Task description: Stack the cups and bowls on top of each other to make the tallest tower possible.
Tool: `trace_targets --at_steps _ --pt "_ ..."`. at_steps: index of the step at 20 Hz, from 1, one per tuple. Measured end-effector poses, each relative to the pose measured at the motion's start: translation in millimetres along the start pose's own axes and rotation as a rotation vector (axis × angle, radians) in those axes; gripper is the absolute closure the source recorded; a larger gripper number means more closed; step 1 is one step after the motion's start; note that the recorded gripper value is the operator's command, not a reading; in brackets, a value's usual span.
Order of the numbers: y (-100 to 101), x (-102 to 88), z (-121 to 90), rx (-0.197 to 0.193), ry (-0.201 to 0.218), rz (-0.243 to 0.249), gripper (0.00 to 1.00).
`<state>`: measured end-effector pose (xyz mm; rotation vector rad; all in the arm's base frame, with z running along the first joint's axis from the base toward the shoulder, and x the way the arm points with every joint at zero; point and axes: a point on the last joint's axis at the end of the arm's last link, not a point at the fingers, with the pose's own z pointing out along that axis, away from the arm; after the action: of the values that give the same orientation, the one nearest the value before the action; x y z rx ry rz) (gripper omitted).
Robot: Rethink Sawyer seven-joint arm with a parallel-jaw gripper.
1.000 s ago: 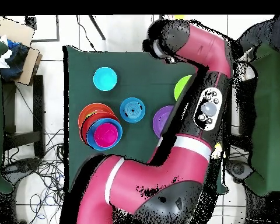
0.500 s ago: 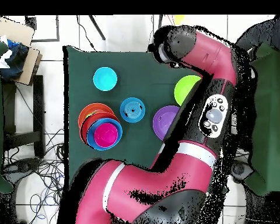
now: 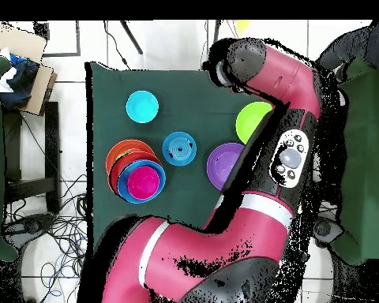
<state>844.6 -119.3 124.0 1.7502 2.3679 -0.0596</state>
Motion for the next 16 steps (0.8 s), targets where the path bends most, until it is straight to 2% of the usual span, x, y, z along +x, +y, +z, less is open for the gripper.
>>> trace_targets --at_steps 13,16 --pt "-3.4 -11.5 17.1 -0.051 -0.117 -0.034 0.0" --pt "-5.7 -13.1 20.3 -0.055 -0.132 -0.038 0.0"
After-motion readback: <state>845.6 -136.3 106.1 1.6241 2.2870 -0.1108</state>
